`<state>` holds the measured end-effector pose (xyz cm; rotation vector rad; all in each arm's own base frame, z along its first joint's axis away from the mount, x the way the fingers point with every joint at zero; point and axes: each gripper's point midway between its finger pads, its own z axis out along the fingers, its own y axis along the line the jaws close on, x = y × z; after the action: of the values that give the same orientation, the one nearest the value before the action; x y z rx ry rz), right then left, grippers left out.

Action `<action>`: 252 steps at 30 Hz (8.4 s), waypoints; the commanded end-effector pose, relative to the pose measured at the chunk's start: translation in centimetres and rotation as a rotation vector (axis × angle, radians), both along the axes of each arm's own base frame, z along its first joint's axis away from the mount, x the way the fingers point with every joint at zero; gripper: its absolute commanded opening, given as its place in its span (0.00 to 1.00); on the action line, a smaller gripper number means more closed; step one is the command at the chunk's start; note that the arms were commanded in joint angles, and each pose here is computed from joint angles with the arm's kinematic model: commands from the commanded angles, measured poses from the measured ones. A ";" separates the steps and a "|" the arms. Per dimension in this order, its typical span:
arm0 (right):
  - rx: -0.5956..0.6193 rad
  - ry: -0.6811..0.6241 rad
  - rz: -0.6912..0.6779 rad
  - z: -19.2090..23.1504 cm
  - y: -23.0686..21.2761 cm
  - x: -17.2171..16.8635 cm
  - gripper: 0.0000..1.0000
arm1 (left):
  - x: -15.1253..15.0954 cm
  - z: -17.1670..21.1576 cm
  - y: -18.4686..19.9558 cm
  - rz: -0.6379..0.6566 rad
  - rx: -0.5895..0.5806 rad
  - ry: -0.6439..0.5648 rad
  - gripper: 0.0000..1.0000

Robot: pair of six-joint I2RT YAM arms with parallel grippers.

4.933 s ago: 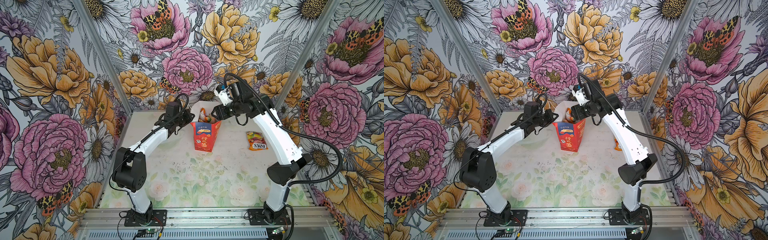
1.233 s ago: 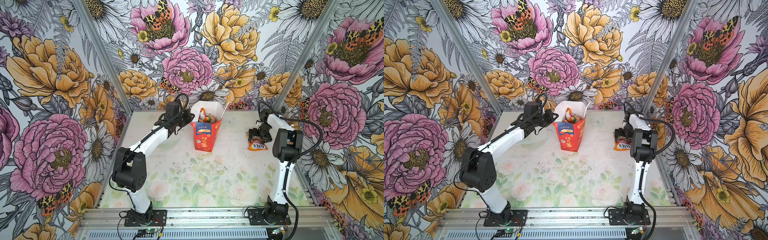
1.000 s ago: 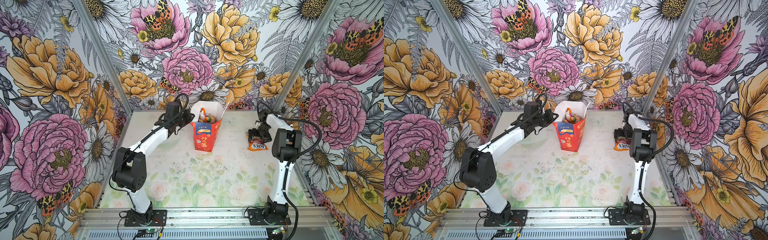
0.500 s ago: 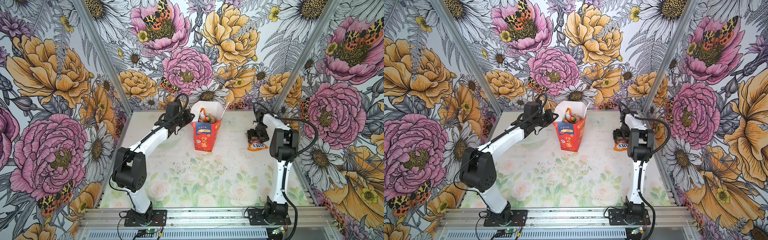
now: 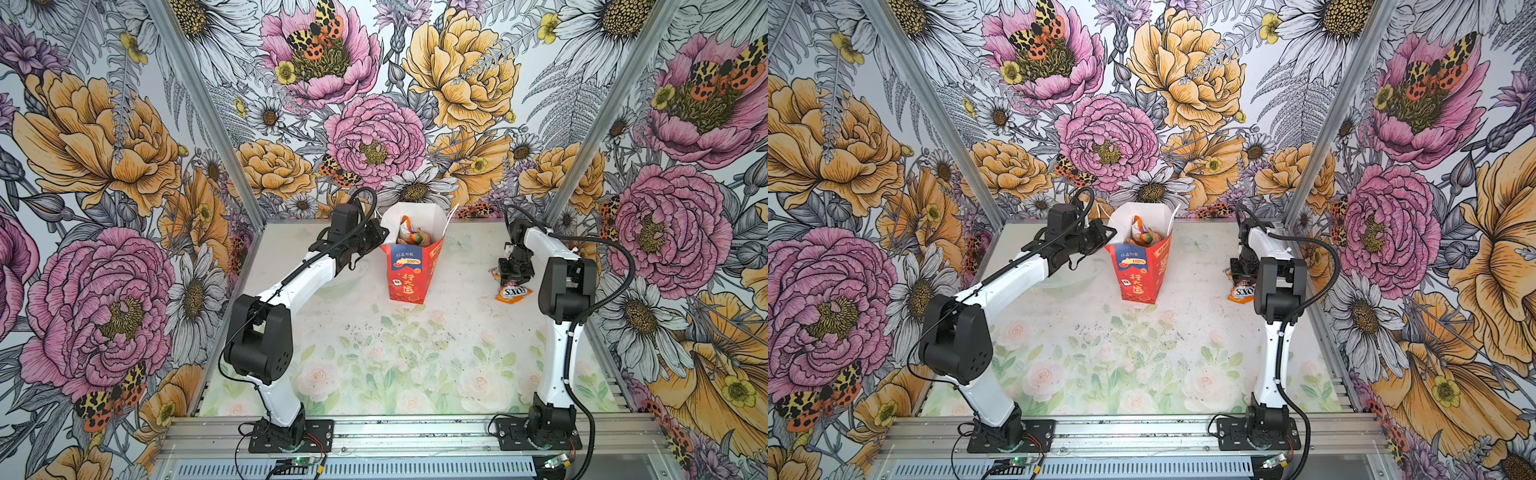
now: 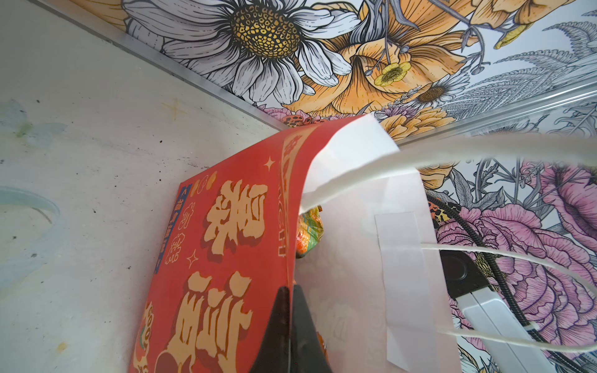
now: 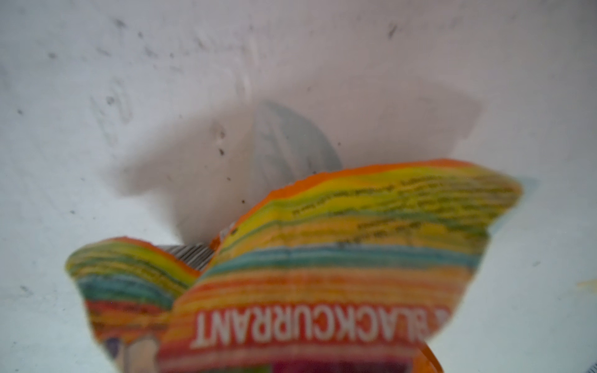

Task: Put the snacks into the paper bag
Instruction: 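Close the right gripper on the FOX'S candy bag, then lift the FOX'S candy bag with the right gripper and swing toward the red bag, then lower the FOX'S candy bag into the red bag's opening with the right gripper, then push the FOX'S bag deeper into the red bag, then open the right gripper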

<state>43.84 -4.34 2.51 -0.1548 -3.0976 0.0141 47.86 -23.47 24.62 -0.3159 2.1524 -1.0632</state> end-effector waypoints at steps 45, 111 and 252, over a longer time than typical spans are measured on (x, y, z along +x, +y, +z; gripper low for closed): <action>0.643 -1.107 0.112 44.5 18.2 5.2 0.00 | -0.1 1.1 0.7 0.014 -0.016 -0.027 0.00; 0.400 -0.847 0.120 25.9 32.4 9.7 0.00 | -0.4 0.8 0.7 0.014 -0.023 -0.028 0.00; 0.470 -0.720 0.203 22.9 34.4 7.5 0.30 | -1.4 4.9 -0.7 -0.097 -0.135 -0.138 0.38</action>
<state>52.19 29.22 25.79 0.1847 -3.7110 -0.9154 46.53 -24.09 27.18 -0.2495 2.0700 -1.1994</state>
